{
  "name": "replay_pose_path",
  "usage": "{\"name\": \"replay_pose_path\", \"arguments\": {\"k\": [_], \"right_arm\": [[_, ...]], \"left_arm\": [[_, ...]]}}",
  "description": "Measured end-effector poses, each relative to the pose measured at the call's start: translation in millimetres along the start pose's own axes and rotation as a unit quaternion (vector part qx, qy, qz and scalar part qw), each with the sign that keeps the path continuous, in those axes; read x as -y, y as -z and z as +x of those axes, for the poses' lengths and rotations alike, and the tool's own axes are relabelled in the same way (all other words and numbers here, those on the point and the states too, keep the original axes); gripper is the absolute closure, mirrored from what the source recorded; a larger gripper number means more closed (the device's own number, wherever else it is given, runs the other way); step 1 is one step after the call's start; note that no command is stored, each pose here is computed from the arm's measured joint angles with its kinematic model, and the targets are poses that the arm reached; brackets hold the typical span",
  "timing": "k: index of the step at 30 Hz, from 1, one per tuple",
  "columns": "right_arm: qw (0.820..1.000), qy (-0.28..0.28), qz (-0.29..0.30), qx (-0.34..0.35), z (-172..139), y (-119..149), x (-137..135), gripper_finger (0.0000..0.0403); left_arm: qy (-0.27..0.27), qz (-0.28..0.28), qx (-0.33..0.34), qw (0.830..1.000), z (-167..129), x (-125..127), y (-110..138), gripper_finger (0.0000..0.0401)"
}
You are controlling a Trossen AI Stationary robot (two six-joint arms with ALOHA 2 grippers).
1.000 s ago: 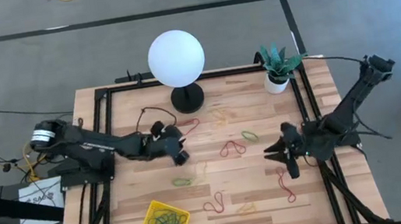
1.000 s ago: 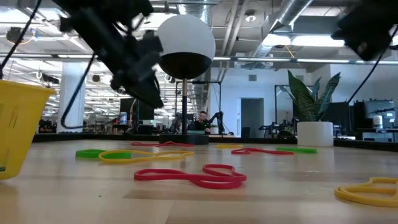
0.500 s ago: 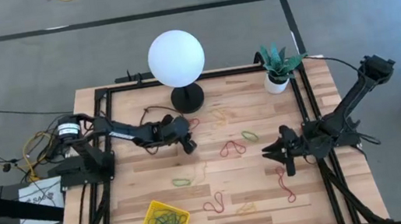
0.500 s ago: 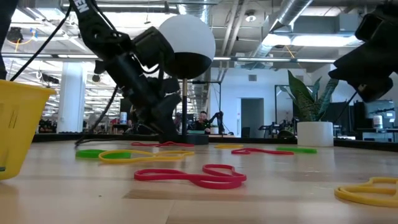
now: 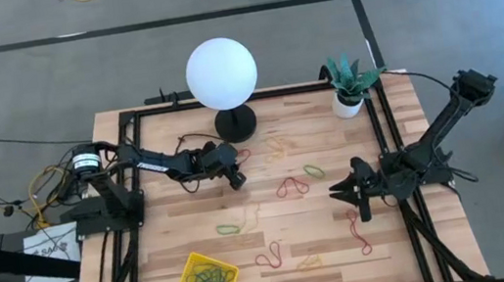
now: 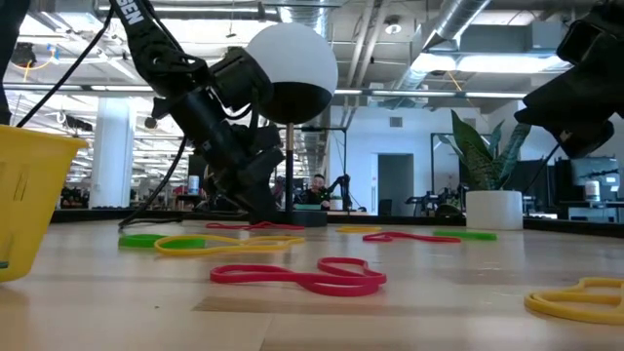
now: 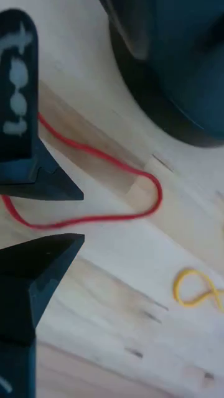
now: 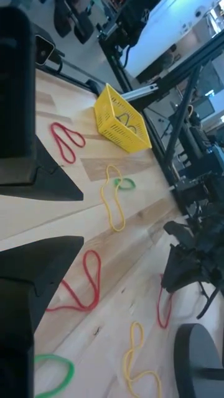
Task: Pick and place items into bin
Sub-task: Put the red rubber band into the yellow bin
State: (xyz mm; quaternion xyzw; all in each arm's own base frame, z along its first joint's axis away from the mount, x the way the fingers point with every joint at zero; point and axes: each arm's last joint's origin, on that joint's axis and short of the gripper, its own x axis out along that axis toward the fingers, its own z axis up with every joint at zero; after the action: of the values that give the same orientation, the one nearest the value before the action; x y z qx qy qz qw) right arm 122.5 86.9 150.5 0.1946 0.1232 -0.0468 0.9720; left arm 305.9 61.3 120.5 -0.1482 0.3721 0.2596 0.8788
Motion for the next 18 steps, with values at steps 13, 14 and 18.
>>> {"name": "replay_pose_path", "arguments": {"k": [13, 14, 18], "right_arm": [[1.000, -0.001, 0.001, 0.000, 0.0, -0.2, -0.2, 0.0308], [1.000, -0.001, 0.001, 0.000, 0.0, -0.2, -0.2, 0.0308], [1.000, -0.001, 0.001, 0.000, 0.0, -0.3, -0.3, 0.0308]], "left_arm": [[-0.005, -0.025, -0.018, 1.000, 0.2, -5.4, 14.9, 0.0315], [-0.005, -0.026, -0.018, 0.999, 0.1, -5.2, 15.8, 0.0315], [0.000, -0.024, -0.013, 1.000, -0.6, -2.3, 18.0, 0.0315]]}}
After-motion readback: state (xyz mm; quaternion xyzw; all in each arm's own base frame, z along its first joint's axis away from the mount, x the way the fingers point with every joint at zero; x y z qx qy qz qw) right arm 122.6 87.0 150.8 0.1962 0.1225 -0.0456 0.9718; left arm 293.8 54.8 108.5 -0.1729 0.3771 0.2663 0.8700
